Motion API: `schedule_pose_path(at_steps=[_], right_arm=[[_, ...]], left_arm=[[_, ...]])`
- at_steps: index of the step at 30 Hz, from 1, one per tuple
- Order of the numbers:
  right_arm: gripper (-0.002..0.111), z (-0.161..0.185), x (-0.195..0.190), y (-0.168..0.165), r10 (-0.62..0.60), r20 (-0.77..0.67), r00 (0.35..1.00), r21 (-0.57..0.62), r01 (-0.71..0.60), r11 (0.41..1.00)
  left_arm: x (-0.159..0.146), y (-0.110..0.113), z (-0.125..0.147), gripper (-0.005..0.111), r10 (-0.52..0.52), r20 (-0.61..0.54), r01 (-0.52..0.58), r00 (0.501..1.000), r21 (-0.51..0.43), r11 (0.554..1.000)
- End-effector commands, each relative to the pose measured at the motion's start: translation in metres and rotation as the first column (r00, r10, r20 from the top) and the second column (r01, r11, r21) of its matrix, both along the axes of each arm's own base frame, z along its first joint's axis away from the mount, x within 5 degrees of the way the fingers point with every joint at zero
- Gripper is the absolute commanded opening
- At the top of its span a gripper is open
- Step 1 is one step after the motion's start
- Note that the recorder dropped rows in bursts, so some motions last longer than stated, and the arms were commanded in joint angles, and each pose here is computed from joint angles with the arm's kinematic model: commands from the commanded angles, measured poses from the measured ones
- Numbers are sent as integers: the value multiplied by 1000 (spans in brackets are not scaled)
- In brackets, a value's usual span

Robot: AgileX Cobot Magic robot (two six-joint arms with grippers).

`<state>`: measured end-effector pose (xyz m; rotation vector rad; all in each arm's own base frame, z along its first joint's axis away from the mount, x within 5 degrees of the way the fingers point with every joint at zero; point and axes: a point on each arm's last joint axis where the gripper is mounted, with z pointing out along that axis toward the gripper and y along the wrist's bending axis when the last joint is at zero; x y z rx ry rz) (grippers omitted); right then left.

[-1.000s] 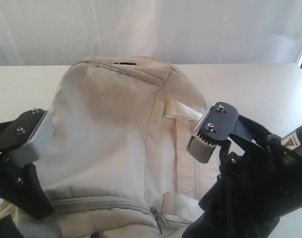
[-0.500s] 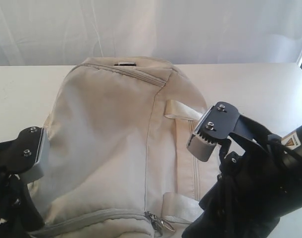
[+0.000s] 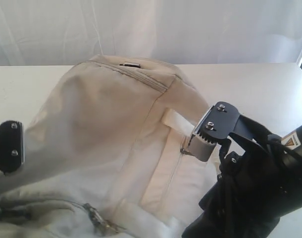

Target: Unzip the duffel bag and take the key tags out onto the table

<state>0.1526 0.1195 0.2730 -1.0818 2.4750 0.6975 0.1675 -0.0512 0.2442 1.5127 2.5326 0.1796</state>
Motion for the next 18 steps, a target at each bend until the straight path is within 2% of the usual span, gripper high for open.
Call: schedule_pose_path(at_steps=[1, 4, 6, 8, 12, 15, 17, 18], right_arm=[[55, 3, 2, 0, -19, 32, 999, 14, 19, 1000], [55, 5, 9, 1, -64, 92, 994, 35, 61, 998], [56, 7, 14, 1, -131, 116, 985, 61, 124, 990], [56, 11, 22, 1, -221, 161, 962, 105, 206, 973], [66, 30, 41, -1, -342, 309, 888, 184, 297, 937], [67, 57, 63, -2, -423, 423, 802, 225, 359, 906], [67, 73, 79, -3, -447, 470, 762, 214, 392, 895], [66, 81, 89, -3, -458, 479, 749, 201, 414, 888]], left_arm=[[31, 15, 22, 0, -45, 352, -23, 935, 185, 982], [47, 18, 35, 0, -43, 545, -54, 837, 161, 986], [50, 18, 38, 2, 23, 592, -100, 806, 97, 990], [51, 18, 40, 12, 81, 602, -138, 795, 49, 989], [49, 18, 44, 47, 218, 581, -232, 785, -51, 971], [42, 17, 55, 70, 352, 520, -319, 778, -155, 935], [35, 15, 70, 74, 442, 463, -368, 769, -246, 897], [30, 12, 81, 73, 500, 408, -399, 764, -311, 863]])
